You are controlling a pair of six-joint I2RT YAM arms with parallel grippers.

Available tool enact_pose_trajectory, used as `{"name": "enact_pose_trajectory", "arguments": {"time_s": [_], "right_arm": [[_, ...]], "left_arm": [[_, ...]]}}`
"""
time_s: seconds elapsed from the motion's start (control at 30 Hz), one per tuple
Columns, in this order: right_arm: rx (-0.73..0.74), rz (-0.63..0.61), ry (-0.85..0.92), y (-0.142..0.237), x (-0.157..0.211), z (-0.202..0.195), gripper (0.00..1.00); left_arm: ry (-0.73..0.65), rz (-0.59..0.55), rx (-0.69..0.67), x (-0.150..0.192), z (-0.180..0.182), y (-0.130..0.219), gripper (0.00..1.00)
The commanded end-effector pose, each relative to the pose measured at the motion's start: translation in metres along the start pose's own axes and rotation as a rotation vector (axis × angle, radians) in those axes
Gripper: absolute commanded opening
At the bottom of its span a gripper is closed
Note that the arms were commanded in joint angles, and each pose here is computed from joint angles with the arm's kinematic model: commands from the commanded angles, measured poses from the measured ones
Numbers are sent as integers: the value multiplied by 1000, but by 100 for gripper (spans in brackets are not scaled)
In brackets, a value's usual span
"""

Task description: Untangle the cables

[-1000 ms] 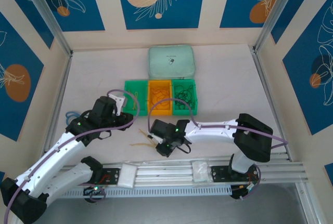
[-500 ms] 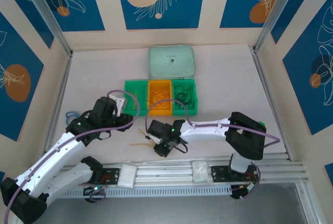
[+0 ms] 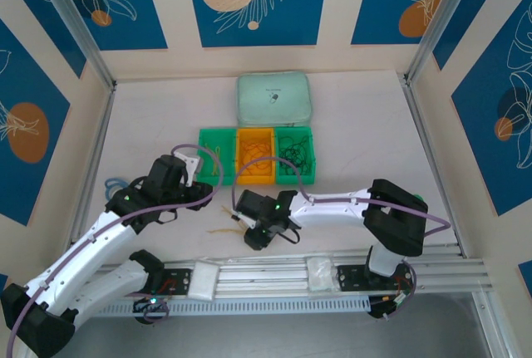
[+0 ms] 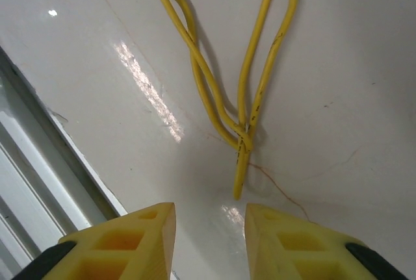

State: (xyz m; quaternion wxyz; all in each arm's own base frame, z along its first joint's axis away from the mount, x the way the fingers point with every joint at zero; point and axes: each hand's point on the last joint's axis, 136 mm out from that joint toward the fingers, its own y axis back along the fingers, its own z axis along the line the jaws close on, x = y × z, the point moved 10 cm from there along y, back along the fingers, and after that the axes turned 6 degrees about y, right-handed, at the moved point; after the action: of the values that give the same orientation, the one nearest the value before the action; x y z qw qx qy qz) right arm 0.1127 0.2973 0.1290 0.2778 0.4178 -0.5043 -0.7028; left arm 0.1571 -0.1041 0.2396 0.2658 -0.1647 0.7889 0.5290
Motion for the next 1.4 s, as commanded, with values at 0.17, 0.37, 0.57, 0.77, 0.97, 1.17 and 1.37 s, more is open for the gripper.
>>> {"name": "enact_pose_trajectory", "arguments": {"time_s": [0.17, 0.37, 0.57, 0.77, 0.97, 1.17, 1.37], "right_arm": [[2, -27, -3, 5, -6, -4, 30], [-8, -16, 1, 0, -7, -4, 30], [-20, -15, 9, -4, -10, -3, 30], [-26, -10, 11, -9, -14, -4, 29], [-29, -21, 14, -11, -15, -5, 17], [1, -41, 13, 1, -10, -9, 0], [-94, -189, -1, 43, -7, -16, 0]], "left_arm": [[25, 42, -26, 12, 8, -2, 46], [23, 41, -28, 12, 8, -1, 46], [26, 48, -29, 13, 8, -3, 46], [25, 50, -30, 14, 8, -2, 46], [28, 54, -30, 16, 9, -3, 46], [37, 64, -21, 19, 10, -7, 46], [31, 16, 76, 11, 1, -5, 46]]}}
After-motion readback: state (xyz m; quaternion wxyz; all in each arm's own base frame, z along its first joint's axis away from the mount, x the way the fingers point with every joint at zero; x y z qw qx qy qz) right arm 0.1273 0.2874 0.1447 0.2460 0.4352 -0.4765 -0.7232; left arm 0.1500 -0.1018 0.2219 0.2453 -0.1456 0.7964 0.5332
